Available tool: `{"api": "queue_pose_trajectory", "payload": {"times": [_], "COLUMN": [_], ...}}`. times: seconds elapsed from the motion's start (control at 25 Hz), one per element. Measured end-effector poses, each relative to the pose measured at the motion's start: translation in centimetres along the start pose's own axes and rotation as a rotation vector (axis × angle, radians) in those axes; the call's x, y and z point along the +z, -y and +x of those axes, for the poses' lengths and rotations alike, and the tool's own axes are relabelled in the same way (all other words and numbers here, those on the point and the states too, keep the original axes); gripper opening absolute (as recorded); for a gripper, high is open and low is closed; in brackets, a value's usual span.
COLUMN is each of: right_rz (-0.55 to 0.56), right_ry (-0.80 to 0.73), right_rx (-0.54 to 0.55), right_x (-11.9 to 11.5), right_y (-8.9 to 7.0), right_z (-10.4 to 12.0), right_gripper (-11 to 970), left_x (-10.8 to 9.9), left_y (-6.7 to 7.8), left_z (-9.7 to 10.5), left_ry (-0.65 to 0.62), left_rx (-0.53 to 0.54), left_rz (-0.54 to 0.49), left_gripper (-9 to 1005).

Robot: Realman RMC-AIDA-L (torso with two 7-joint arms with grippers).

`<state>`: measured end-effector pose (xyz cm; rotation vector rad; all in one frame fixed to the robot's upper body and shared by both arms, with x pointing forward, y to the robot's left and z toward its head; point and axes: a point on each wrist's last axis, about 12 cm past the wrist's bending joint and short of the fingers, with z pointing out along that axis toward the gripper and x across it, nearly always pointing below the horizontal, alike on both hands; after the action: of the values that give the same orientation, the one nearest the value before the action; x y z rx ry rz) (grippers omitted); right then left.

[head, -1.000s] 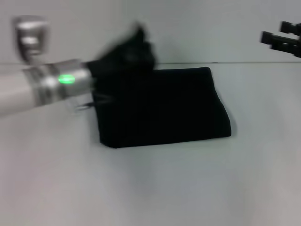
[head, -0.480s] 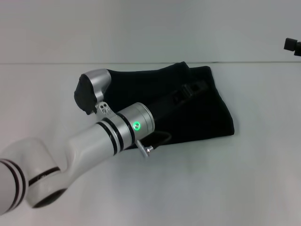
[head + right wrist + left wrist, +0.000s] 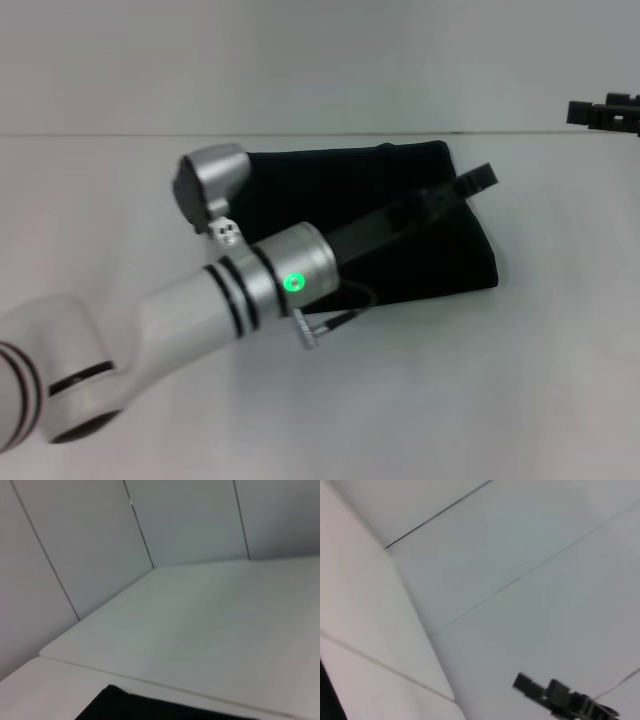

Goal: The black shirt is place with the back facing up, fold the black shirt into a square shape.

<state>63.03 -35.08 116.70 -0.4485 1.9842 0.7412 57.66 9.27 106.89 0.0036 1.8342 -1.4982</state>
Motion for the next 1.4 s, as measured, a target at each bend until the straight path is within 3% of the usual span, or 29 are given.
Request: {"api": "queue_pose_trajectory", "payload": {"times": [0.16, 0.4, 0.64, 1.0, 1.4], "right_rz": [-0.008, -0.036, -0.014, 0.062, 0.121], "right_ry": [-0.072, -0.207, -0.264, -0.223, -0.215], "right_rx": [0.112, 0.216, 0.305, 0.291, 0.267], "right_x": [1.5, 5.0, 7.8, 12.3, 14.5], "right_y": [-0.6, -2.3, -3.4, -5.5, -6.7], "right_z": [0.0, 0.8, 2.1, 2.5, 3.5], "right_gripper": [924, 924, 925, 915, 893], "left_x": [-3.0, -8.8, -12.5, -13.2, -13.1], "left_y": [-0.9, -2.3, -2.7, -2.1, -1.8], "left_z": [-1.7, -4.0, -5.7, -7.1, -8.2], "left_ry": [-0.019, -0.114, -0.259, -0.365, -0.370], "left_rx": [0.159, 0.414, 0.670, 0.886, 0.933], "left_rz": [0.043, 0.053, 0.040, 0.049, 0.040], "left_gripper": [744, 851, 901, 890, 879]}}
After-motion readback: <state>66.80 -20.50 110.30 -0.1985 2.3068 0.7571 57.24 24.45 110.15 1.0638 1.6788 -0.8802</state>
